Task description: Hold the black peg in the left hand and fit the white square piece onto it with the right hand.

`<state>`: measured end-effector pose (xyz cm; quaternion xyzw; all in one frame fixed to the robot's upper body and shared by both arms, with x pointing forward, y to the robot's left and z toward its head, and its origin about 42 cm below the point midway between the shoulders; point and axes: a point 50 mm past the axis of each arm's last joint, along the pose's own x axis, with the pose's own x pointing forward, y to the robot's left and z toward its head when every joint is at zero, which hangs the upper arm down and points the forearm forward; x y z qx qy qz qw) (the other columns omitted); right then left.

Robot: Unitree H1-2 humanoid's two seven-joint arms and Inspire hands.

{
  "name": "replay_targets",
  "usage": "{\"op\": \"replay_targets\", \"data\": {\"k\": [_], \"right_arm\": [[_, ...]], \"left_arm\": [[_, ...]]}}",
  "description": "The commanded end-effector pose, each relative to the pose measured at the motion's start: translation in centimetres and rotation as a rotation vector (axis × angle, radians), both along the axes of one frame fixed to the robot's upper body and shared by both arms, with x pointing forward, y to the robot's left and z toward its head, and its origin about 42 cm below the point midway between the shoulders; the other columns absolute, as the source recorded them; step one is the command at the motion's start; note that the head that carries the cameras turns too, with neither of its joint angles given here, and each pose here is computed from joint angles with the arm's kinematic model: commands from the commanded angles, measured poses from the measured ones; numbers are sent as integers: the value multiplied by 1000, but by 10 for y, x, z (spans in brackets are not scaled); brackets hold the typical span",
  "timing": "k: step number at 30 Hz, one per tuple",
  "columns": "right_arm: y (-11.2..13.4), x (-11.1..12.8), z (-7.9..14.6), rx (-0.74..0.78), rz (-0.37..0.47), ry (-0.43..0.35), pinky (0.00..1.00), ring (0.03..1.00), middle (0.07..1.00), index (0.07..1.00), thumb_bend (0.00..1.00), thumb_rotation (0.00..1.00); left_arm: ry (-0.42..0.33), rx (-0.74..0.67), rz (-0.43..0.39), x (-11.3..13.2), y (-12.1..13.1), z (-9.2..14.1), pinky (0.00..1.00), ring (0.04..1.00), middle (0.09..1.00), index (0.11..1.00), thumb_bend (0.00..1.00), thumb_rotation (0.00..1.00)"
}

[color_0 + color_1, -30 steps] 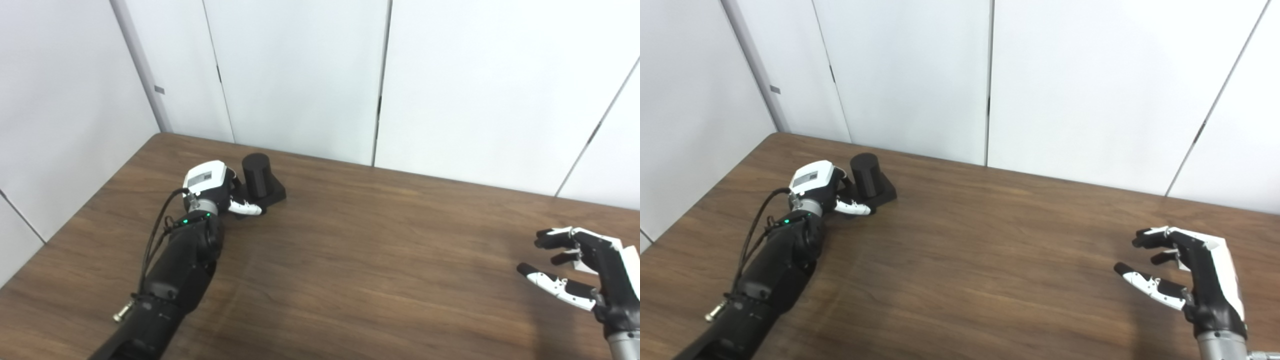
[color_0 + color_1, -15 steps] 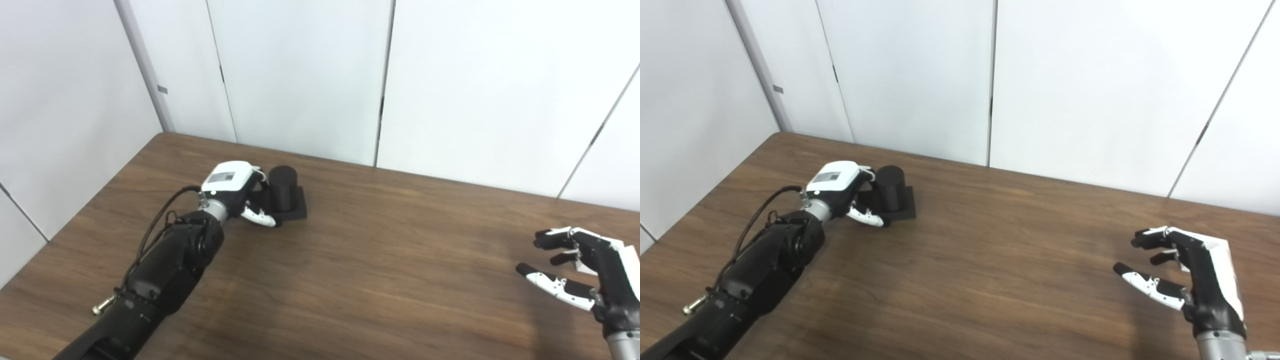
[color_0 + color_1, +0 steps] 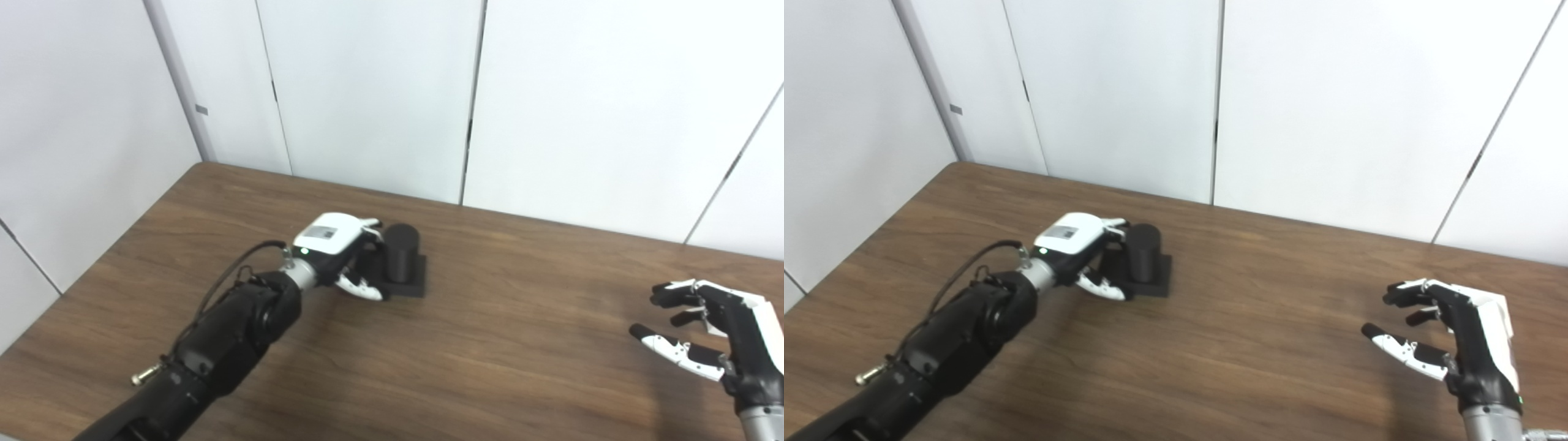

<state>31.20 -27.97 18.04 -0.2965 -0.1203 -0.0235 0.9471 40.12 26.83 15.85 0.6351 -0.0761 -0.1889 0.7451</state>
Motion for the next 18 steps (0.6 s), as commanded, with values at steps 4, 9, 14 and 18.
{"op": "replay_targets", "data": {"k": [4,9,14,18], "right_arm": [[2,7,22,-14,13,-112,486,616,639,490,502,115],[3,7,21,-15,17,-128,480,609,635,490,502,115],[4,8,20,-16,12,-130,490,613,638,491,503,118],[7,7,18,-12,12,-127,496,621,641,491,502,118]], "left_arm": [[123,35,-183,-23,-43,-34,863,910,913,614,845,210],[140,23,-275,-30,-67,-36,871,912,908,614,853,204],[150,1,-338,-35,-84,-41,833,895,898,599,879,198],[153,7,-370,-38,-94,-48,829,895,897,593,895,168]]}}
